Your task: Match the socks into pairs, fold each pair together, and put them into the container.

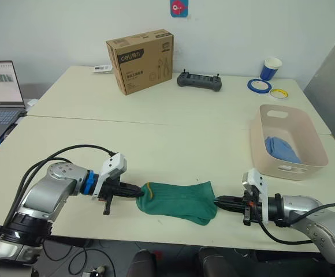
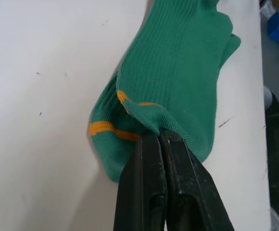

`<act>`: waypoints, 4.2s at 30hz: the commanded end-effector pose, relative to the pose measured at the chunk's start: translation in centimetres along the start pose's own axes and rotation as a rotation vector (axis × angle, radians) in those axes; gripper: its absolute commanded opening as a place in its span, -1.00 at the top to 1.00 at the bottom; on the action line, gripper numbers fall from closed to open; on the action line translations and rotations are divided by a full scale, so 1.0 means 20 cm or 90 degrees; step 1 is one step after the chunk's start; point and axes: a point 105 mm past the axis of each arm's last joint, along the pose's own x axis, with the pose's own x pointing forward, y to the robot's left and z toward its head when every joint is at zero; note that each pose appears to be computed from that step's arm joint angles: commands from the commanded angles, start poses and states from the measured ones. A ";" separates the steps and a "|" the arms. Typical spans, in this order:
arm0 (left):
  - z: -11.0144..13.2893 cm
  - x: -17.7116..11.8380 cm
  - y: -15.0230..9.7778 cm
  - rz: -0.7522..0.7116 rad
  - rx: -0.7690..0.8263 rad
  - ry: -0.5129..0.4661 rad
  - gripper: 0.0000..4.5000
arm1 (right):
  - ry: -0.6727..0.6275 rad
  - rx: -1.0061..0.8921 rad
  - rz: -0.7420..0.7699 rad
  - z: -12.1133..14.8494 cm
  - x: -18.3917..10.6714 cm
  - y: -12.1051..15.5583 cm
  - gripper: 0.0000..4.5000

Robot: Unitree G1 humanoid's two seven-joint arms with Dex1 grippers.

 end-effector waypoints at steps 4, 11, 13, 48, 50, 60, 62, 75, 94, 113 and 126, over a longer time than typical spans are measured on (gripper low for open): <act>0.07 -0.12 0.05 0.023 -0.025 -0.002 0.99 | -0.074 0.028 0.036 0.16 0.01 0.07 1.00; 0.08 -0.12 0.04 0.011 -0.040 0.000 0.99 | -0.076 0.061 0.052 0.16 0.01 0.11 1.00; 0.09 -0.12 0.03 -0.005 -0.044 -0.006 0.99 | -0.083 0.073 0.060 0.17 0.00 0.13 1.00; 0.02 -0.03 0.03 -0.003 -0.022 0.026 0.99 | -0.015 0.074 0.013 0.03 -0.01 0.02 1.00; 0.02 -0.04 0.04 0.003 -0.021 0.028 0.99 | -0.012 0.071 0.012 0.03 -0.01 0.02 1.00; 0.02 -0.05 0.06 0.025 0.000 0.010 0.82 | -0.003 0.061 0.018 0.01 -0.02 0.02 0.39; 0.01 -0.07 0.06 0.023 -0.003 0.015 0.59 | 0.000 0.056 0.011 0.01 -0.04 0.01 0.08; 0.25 -0.16 0.10 0.073 0.126 -0.075 -0.66 | 0.016 -0.122 -0.038 0.14 -0.14 -0.03 -1.00; -0.01 0.10 0.03 -0.001 0.263 0.057 1.00 | 0.121 -0.378 0.076 -0.03 0.19 -0.04 0.99; 0.09 0.08 -0.03 -0.022 0.275 -0.035 1.00 | -0.001 -0.172 -0.011 0.12 -0.03 0.01 0.83; 0.15 0.12 -0.11 -0.064 0.299 -0.069 1.00 | 0.078 -0.010 -0.103 -0.07 -0.04 0.00 -0.63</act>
